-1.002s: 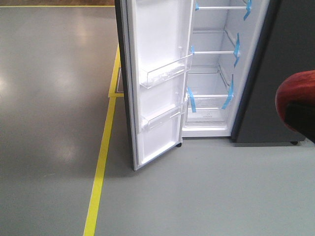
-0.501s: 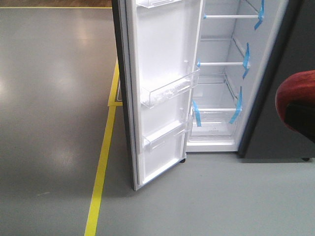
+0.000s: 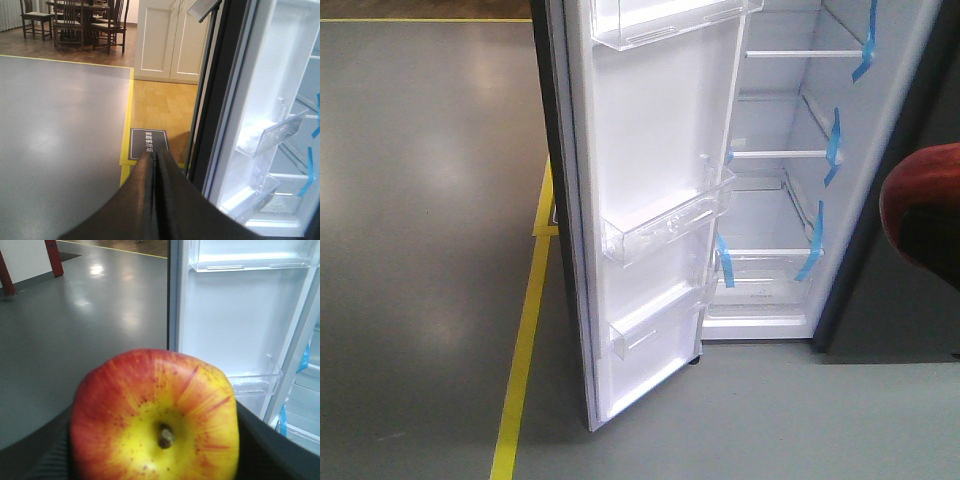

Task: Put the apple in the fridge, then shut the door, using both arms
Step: 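Approach the fridge door shelves, carrying the apple in the right gripper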

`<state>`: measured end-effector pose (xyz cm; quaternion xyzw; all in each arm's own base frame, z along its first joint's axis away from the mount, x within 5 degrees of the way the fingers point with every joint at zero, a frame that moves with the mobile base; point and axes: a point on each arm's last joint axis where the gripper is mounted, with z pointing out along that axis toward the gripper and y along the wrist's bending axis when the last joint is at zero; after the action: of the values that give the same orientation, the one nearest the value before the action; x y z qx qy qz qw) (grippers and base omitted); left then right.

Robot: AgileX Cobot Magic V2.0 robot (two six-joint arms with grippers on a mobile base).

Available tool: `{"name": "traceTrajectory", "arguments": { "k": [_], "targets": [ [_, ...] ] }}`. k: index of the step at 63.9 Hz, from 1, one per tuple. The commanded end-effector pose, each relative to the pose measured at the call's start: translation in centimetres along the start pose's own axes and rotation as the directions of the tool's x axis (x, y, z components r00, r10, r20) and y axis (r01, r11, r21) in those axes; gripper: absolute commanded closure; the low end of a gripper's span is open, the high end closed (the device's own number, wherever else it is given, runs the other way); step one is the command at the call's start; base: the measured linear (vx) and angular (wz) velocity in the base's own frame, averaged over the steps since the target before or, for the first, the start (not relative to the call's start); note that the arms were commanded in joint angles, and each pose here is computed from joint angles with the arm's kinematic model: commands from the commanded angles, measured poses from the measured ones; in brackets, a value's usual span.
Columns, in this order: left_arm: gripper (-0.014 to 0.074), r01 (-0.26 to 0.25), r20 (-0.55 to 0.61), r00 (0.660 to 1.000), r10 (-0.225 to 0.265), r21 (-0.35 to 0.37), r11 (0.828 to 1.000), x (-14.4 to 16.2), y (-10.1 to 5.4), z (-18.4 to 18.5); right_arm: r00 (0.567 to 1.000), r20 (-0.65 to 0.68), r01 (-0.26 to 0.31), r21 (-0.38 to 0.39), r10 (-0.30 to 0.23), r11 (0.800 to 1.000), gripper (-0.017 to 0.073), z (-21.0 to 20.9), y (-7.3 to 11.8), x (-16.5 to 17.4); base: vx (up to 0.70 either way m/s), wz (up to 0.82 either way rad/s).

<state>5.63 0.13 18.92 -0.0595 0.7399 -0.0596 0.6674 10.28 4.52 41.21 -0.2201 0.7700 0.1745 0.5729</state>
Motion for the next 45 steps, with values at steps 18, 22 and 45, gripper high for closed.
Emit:
{"name": "traceTrajectory", "arguments": {
  "k": [18, 22, 45],
  "targets": [
    [0.0600, -0.003, 0.052, 0.999, 0.001, 0.028, 1.000, 0.06, -0.17, 0.08, 0.996, 0.089, -0.013, 0.019, 0.012, 1.000, 0.0566, -0.44, 0.00, -1.31, 0.22, 0.02],
    [0.0600, -0.003, 0.052, 0.999, 0.001, 0.028, 1.000, 0.06, -0.17, 0.08, 0.996, 0.089, -0.013, 0.019, 0.012, 1.000, 0.0566, -0.44, 0.00, -1.31, 0.20, 0.04],
    [0.0600, -0.003, 0.052, 0.999, 0.001, 0.028, 1.000, 0.06, -0.17, 0.08, 0.996, 0.089, -0.013, 0.019, 0.012, 1.000, 0.0566, -0.44, 0.00, -1.31, 0.18, 0.01]
  ]
}}
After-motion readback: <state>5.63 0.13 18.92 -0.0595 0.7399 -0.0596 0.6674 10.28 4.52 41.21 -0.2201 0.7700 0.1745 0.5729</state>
